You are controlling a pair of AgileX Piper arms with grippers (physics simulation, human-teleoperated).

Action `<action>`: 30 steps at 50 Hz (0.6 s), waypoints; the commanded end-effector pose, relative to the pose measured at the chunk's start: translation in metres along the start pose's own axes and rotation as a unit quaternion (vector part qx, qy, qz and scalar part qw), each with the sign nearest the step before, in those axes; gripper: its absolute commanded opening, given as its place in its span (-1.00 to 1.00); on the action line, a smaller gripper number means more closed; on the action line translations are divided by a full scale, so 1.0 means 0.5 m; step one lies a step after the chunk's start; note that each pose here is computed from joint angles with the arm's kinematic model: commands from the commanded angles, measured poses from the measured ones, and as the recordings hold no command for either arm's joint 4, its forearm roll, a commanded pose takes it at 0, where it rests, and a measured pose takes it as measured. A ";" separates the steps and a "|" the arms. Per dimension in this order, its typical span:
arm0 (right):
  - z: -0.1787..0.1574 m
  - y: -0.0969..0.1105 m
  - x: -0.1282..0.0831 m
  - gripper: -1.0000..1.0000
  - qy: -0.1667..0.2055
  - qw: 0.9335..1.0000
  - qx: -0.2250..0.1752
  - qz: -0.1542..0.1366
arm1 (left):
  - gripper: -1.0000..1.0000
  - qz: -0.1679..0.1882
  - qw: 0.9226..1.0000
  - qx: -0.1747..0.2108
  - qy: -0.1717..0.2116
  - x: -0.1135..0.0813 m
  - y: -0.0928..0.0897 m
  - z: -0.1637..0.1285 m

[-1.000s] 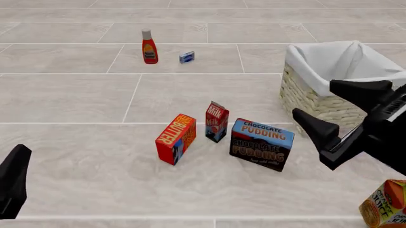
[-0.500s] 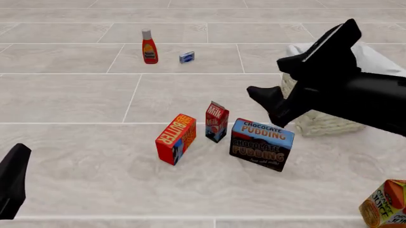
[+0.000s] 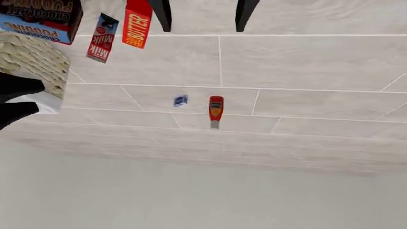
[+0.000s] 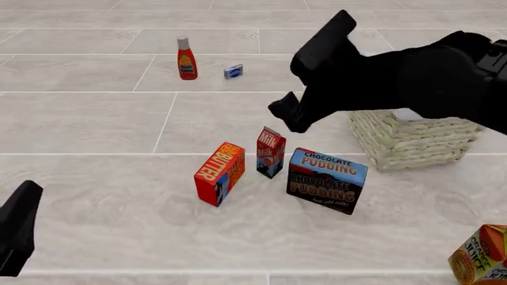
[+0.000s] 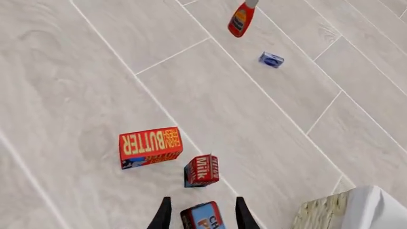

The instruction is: Pick the milk and place it in the basket.

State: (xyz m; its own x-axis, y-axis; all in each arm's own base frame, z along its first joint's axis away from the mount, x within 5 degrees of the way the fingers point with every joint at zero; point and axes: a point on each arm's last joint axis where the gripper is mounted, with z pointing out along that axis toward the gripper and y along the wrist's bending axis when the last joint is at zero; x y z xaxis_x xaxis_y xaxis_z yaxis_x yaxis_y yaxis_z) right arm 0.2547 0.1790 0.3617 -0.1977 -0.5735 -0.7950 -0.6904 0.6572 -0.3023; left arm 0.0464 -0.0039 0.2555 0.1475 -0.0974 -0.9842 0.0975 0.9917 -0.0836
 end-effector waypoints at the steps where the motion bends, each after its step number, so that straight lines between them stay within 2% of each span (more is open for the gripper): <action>1: 0.052 -0.024 -0.026 1.00 0.037 0.999 -0.005 -0.002 | 1.00 -0.008 1.000 0.012 0.002 0.002 -0.002 0.000; 7: 0.088 -0.027 -0.032 1.00 0.053 0.999 -0.012 -0.007 | 1.00 -0.011 1.000 0.013 0.002 0.001 -0.003 0.000; 17: 0.160 -0.046 -0.029 1.00 0.070 0.997 -0.009 0.008 | 1.00 -0.012 1.000 0.016 0.008 0.011 -0.002 0.001; 24: 0.194 -0.034 -0.035 1.00 0.076 0.997 -0.018 0.016 | 1.00 -0.012 1.000 0.017 0.007 0.011 -0.003 0.002; 30: 0.224 -0.031 -0.024 1.00 0.083 0.996 -0.020 0.022 | 1.00 -0.014 1.000 0.016 0.007 0.013 -0.002 0.003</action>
State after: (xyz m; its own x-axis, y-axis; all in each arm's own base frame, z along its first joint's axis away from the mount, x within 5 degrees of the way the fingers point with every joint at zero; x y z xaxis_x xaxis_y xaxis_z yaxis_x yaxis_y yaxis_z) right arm 0.3299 0.2187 0.3345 -0.3082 -0.6210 -0.7207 -0.7033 0.6589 -0.2669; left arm 0.0478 -0.0056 0.2509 0.1324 -0.1206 -0.9838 0.1315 0.9859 -0.1032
